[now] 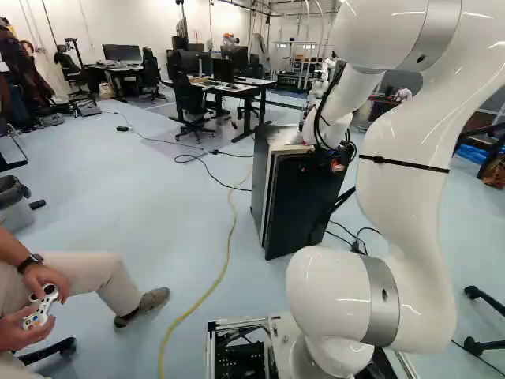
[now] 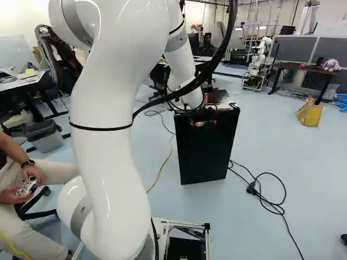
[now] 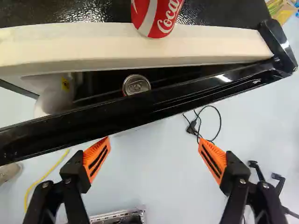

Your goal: Grab a drink from the fridge

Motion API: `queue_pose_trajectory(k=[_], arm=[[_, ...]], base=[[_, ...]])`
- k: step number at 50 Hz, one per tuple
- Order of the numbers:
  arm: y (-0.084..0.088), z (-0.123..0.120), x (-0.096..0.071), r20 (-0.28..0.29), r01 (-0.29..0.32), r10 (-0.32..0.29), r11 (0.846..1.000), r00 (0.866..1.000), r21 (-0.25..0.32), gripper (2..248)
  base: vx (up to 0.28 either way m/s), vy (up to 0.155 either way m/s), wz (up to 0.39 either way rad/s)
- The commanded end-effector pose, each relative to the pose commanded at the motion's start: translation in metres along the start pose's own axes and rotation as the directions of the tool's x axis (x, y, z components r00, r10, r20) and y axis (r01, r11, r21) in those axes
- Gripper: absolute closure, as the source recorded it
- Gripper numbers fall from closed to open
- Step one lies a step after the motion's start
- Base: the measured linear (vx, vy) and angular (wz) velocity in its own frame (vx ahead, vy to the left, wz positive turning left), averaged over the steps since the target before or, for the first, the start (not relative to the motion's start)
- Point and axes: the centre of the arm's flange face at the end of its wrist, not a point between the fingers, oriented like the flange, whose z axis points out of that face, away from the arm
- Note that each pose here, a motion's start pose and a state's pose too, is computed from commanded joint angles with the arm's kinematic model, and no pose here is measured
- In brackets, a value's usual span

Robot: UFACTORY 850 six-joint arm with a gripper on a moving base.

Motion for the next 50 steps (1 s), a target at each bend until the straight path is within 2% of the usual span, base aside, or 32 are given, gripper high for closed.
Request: queue_pose_trajectory(k=[50], arm=[[-0.015,0.007,0.017,-0.016,0.028,-0.028,1.000,0.999,0.013,3]], base=[[0.000,0.000,0.000]])
